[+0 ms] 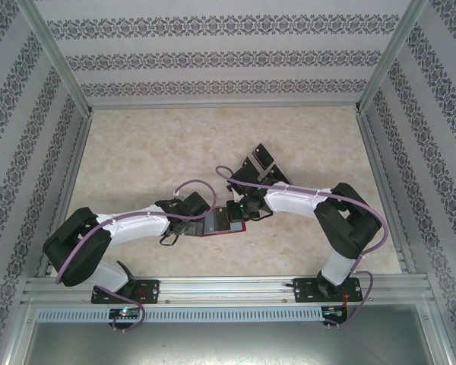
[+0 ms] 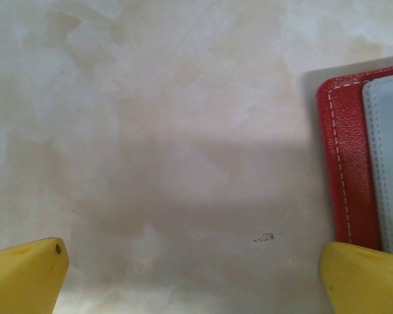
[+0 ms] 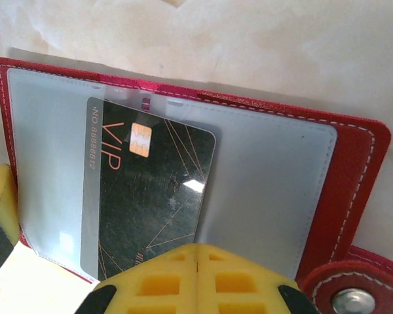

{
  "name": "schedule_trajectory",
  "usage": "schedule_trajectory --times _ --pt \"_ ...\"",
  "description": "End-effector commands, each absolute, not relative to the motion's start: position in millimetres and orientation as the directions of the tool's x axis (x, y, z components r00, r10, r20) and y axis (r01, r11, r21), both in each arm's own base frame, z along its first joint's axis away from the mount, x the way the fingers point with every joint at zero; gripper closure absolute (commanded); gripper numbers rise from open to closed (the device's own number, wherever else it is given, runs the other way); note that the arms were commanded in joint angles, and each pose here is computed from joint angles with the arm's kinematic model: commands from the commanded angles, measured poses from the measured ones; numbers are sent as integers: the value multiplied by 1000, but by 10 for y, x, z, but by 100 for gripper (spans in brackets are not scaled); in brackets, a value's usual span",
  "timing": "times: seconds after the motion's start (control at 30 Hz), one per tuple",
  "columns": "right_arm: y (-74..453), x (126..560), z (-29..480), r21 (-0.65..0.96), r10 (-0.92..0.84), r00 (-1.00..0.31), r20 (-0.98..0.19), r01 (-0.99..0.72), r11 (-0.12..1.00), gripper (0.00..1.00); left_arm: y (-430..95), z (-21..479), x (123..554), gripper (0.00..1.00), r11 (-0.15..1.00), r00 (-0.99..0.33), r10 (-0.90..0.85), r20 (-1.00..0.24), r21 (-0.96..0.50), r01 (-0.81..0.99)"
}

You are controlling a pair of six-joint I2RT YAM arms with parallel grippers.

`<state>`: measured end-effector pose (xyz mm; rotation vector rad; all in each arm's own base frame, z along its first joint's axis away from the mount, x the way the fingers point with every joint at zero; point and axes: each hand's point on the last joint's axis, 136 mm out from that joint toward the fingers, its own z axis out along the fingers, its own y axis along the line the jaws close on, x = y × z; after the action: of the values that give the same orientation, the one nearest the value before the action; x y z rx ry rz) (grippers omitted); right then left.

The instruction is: Put the credit cards into the card holder

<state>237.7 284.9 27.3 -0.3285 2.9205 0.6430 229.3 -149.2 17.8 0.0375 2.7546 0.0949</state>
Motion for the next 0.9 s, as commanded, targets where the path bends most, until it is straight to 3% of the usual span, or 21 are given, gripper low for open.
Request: schedule_trajectory --times 0.0,0.87 --pt "2886 2399 272 380 -203 -962 -183 -260 888 100 -1420 100 2246 0 997 -933 26 -359 80 -3" --pt "3166 2345 233 428 -218 -962 -165 -269 863 100 -1457 73 2267 0 997 -934 29 -357 73 4"
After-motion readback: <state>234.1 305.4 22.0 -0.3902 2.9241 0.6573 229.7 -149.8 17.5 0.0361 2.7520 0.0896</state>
